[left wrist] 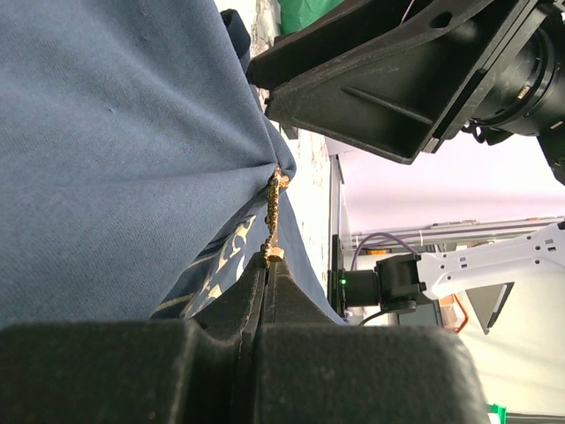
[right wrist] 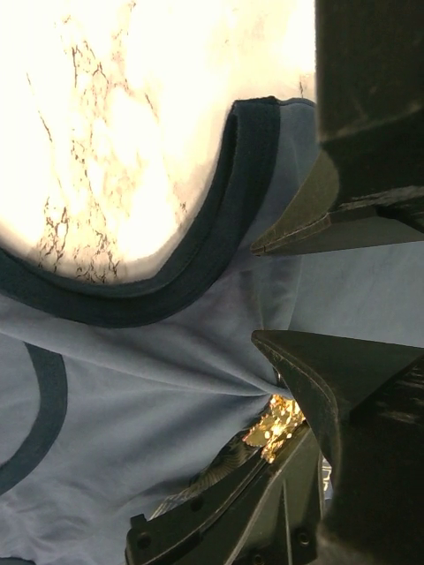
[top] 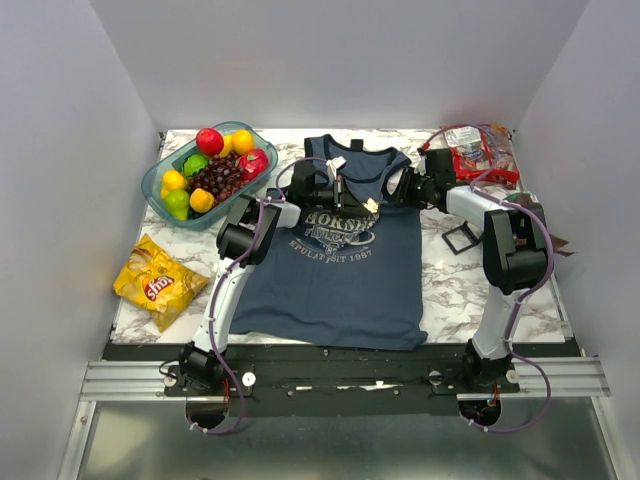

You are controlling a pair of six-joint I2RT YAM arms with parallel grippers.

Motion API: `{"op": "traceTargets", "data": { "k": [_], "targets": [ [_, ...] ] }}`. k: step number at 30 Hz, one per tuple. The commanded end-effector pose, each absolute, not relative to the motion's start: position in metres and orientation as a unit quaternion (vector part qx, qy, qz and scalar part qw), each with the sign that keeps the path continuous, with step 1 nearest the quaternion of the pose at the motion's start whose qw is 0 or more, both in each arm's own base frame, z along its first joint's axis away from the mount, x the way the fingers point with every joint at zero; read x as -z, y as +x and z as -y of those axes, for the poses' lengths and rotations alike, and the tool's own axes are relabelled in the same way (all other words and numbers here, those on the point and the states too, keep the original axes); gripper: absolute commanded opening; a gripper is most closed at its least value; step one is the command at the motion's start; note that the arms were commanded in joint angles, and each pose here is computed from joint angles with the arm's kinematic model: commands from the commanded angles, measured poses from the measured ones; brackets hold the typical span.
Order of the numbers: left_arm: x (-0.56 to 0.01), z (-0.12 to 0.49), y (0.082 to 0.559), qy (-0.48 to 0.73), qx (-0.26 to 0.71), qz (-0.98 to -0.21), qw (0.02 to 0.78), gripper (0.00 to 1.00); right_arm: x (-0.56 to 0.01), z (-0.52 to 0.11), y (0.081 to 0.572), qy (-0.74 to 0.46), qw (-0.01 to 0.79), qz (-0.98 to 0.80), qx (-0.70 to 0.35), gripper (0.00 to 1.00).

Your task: Pin the brooch onto the clothing

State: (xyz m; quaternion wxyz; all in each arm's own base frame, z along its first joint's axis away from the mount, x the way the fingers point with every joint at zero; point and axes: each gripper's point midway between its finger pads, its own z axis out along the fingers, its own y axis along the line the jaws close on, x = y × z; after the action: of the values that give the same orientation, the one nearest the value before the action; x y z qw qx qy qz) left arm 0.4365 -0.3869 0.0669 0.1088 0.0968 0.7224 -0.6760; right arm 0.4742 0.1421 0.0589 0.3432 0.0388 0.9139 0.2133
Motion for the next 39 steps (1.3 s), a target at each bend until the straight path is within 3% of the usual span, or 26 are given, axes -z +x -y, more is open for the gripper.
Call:
{"op": "traceTargets", "data": {
  "k": [1,39],
  "targets": [
    [-0.08,0.393,0.433,0.12,0.679,-0.715,0.115,0.0,-0.054,-0.137,0.477,0.042,0.337,-0.918,-0.203,0.47],
    [-0.069,0.399,0.433,0.119,0.665,-0.729,0.109,0.0,-0.067,-0.167,0.464,-0.04,0.353,-0.896,-0.265,0.47]
  ]
}}
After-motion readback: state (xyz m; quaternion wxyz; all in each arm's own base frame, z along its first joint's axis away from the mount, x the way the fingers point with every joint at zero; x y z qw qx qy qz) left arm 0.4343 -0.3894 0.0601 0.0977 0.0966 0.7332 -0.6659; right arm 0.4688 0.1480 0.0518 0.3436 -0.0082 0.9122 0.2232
